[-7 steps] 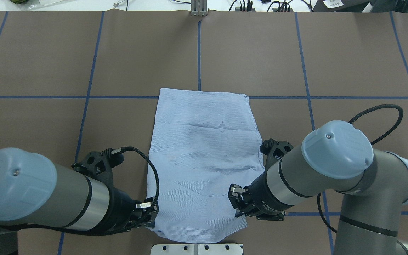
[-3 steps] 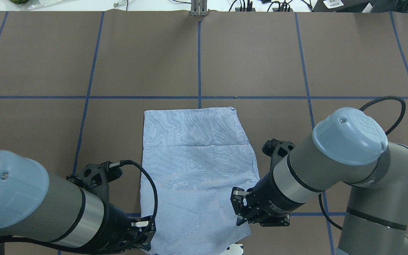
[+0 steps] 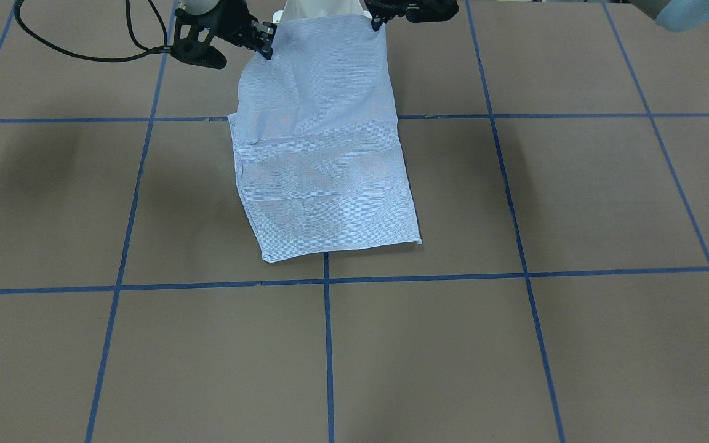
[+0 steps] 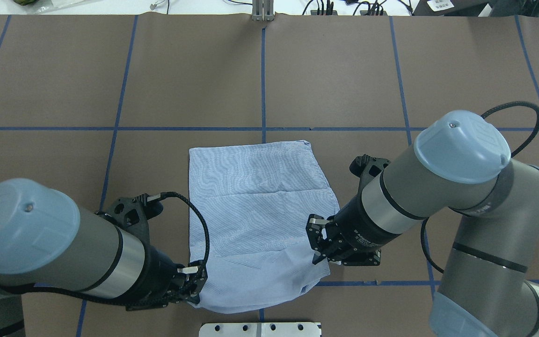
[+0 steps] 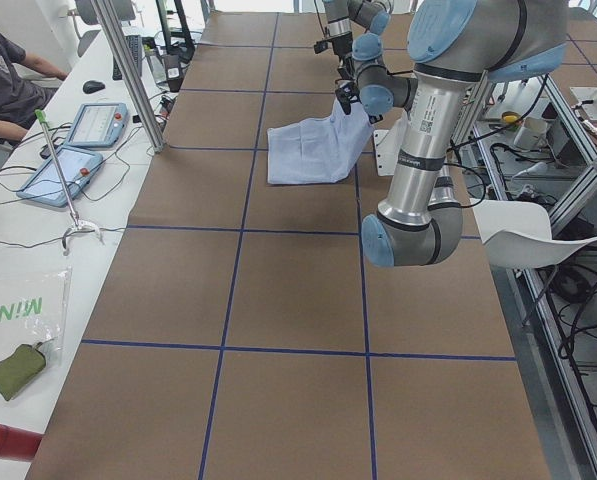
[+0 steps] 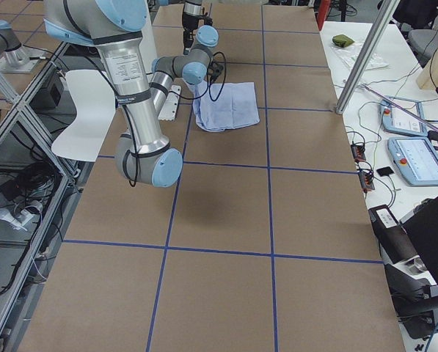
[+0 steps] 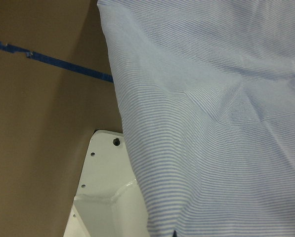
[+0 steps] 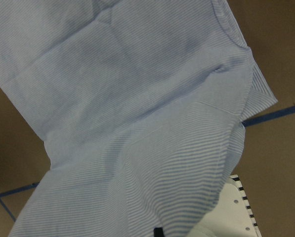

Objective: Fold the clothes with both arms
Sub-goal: 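Fold the near edge over toward the far edge with both grippers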

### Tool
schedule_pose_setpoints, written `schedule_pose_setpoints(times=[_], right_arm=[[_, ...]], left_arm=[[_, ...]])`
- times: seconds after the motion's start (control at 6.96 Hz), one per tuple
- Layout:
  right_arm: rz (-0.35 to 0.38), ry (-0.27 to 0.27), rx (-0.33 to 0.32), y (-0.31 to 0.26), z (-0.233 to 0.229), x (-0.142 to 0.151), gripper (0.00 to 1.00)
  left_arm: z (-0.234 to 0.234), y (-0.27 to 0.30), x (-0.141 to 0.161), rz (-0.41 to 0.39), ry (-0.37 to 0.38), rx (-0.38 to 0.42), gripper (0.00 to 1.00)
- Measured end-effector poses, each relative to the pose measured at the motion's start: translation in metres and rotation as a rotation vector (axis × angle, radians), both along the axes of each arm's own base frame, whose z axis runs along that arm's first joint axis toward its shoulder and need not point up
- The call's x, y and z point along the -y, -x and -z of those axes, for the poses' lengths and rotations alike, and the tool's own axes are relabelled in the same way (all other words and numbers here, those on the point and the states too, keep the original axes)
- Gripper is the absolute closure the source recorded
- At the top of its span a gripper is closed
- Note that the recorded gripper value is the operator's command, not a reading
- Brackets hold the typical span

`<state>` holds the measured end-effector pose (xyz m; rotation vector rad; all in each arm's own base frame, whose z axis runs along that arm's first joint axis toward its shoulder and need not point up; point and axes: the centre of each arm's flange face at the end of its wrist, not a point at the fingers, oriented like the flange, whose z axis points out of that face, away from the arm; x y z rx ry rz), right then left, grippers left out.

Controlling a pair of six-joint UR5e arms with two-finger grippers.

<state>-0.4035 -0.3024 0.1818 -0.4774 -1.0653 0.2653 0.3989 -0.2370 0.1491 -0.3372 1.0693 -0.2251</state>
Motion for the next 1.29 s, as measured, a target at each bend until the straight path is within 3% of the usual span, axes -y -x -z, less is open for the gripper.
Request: schedule_pose_setpoints(times=[0.72,1.29], right_arm=[[-0.121,-0.026,-0.055,0.023,0.001,0.105,1.0],[-0.16,-0.051,-0.116,0.059,0.01,0.197,1.0]], left_arm=[[-0.035,0.003,0.123,0.152,-0.117,0.021,1.0],[-0.06,-0.012,0.179,0.217,-0.131,0.007,1.0]])
